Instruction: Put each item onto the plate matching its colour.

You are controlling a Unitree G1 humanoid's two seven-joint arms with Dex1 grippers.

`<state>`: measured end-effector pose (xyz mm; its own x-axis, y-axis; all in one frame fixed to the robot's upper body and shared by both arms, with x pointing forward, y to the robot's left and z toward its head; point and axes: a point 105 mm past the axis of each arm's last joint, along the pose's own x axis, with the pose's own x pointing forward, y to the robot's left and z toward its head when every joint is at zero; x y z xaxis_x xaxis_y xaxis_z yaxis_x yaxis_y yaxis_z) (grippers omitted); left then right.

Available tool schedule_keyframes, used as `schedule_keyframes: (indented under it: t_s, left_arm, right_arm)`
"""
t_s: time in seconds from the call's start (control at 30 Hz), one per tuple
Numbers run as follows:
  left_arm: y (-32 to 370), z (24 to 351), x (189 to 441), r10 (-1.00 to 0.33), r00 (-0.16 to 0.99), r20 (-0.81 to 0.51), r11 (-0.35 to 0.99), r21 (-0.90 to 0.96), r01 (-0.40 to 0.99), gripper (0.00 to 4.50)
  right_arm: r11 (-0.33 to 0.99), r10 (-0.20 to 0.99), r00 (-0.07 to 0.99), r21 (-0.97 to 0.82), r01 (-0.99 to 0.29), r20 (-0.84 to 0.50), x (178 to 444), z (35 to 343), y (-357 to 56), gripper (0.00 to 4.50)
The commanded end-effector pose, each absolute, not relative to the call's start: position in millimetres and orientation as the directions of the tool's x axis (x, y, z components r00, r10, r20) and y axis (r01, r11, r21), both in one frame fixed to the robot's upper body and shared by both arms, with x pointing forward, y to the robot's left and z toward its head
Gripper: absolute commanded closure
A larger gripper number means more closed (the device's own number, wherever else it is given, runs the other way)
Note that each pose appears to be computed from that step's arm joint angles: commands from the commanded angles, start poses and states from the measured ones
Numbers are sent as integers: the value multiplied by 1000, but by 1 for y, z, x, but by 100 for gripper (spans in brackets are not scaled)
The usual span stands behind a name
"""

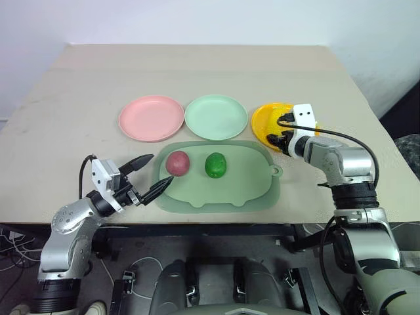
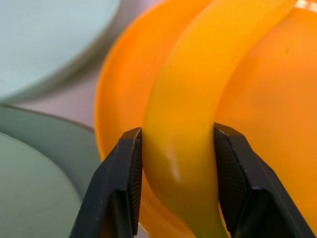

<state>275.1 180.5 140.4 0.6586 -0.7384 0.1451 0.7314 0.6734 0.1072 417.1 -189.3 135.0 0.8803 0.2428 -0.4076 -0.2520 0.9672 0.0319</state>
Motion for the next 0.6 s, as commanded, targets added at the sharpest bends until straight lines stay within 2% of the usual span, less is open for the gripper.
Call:
schedule_keyframes:
  t_s: [0.03,0.17,0.27,0.33,0.47,0.6]
  left_arm:
    - [179,153,272,-736,653,179,676,140,723,0]
    - [180,154,271,-731,658,179,681,141,718,0]
    - [182,154,272,-725,666,176,688,143,711,0]
    - [183,155,273,-724,667,176,689,144,710,0]
    - [183,155,273,-721,671,173,692,142,708,0]
    - [181,156,272,-727,665,171,687,148,712,0]
  right_arm:
    - [967,228,912,-32,-253,-342,422,151,-191,251]
    - [965,235,920,-38,-260,-313,422,156,-191,115]
    - [953,281,927,-45,-301,-249,416,172,-186,11]
    - [943,317,925,-34,-331,-208,411,182,-181,5]
    - [861,503,864,96,-499,-25,381,215,-157,5]
    - [771,633,773,136,-623,-44,352,204,-135,5]
